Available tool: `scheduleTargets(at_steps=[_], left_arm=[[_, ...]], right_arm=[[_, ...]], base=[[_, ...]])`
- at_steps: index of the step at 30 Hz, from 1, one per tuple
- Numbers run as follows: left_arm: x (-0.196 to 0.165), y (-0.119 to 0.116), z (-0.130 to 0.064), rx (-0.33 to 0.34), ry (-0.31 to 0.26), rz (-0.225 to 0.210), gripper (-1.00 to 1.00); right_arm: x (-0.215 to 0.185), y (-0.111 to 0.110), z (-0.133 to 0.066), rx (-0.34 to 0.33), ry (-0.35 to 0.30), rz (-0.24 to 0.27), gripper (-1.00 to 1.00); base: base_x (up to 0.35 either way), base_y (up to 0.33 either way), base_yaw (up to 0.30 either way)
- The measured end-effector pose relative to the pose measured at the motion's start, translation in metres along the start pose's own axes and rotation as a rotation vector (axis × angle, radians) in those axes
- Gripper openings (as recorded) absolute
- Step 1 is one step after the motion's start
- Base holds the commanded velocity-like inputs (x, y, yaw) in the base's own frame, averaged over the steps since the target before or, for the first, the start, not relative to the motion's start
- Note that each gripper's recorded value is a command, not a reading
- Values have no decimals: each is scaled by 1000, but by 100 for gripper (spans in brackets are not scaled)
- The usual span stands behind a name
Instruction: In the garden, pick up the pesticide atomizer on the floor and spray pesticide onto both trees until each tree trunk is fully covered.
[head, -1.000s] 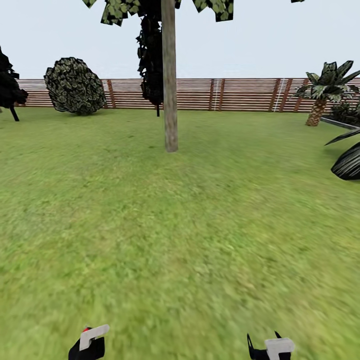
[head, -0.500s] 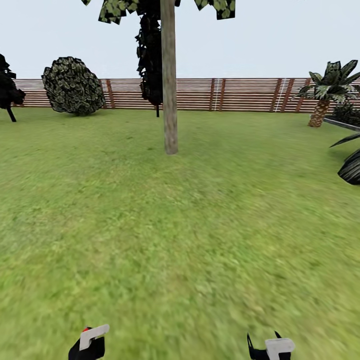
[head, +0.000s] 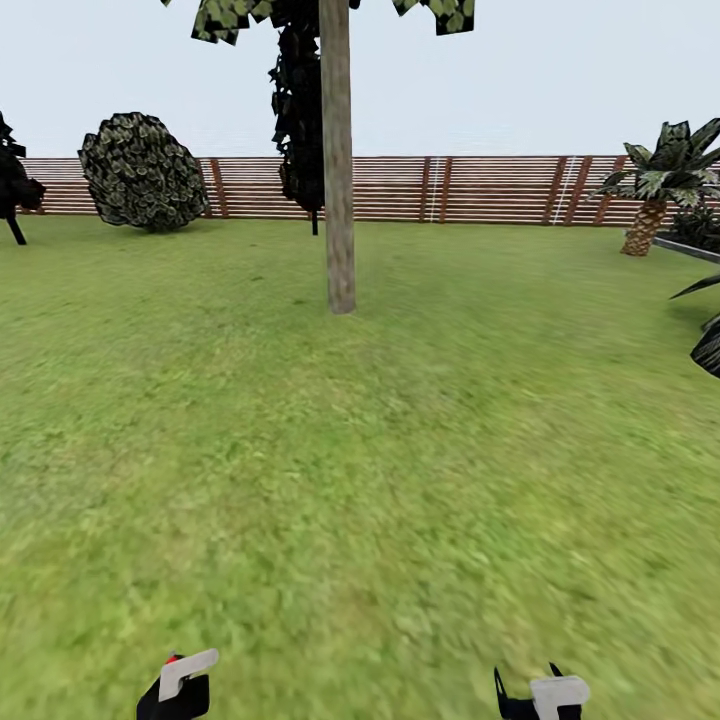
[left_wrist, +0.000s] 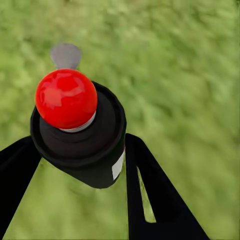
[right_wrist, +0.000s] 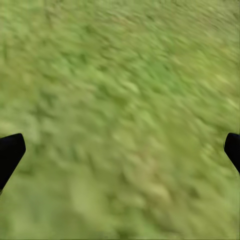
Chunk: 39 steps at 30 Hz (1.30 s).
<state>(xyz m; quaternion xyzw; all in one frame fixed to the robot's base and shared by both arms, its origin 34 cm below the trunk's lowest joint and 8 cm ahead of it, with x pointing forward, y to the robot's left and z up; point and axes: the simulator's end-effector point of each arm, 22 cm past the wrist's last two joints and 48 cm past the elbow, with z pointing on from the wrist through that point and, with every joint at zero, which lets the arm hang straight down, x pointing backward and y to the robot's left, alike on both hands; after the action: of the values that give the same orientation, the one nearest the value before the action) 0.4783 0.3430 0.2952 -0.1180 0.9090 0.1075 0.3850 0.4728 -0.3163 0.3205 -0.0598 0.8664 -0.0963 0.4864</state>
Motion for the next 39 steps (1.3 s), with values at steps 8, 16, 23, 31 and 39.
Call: scheduleTargets(at_steps=[8, 16, 23, 31, 39], left_arm=[[0, 0, 0, 0, -1, 0, -100], [-1, 0, 0, 0, -2, 0, -100], [0, 1, 0, -1, 0, 0, -100], [-1, 1, 0, -1, 0, -1, -100], [-1, 2, 1, -2, -2, 0, -100]], right_arm=[[0, 0, 0, 0, 0, 0, 100], [0, 0, 0, 0, -1, 0, 100], [0, 0, 0, 0, -1, 0, 100], [0, 0, 0, 0, 0, 0, 100], [0, 0, 0, 0, -1, 0, 100]], base=[[338, 0, 0], [338, 0, 0], [338, 0, 0], [338, 0, 0], [338, 0, 0]])
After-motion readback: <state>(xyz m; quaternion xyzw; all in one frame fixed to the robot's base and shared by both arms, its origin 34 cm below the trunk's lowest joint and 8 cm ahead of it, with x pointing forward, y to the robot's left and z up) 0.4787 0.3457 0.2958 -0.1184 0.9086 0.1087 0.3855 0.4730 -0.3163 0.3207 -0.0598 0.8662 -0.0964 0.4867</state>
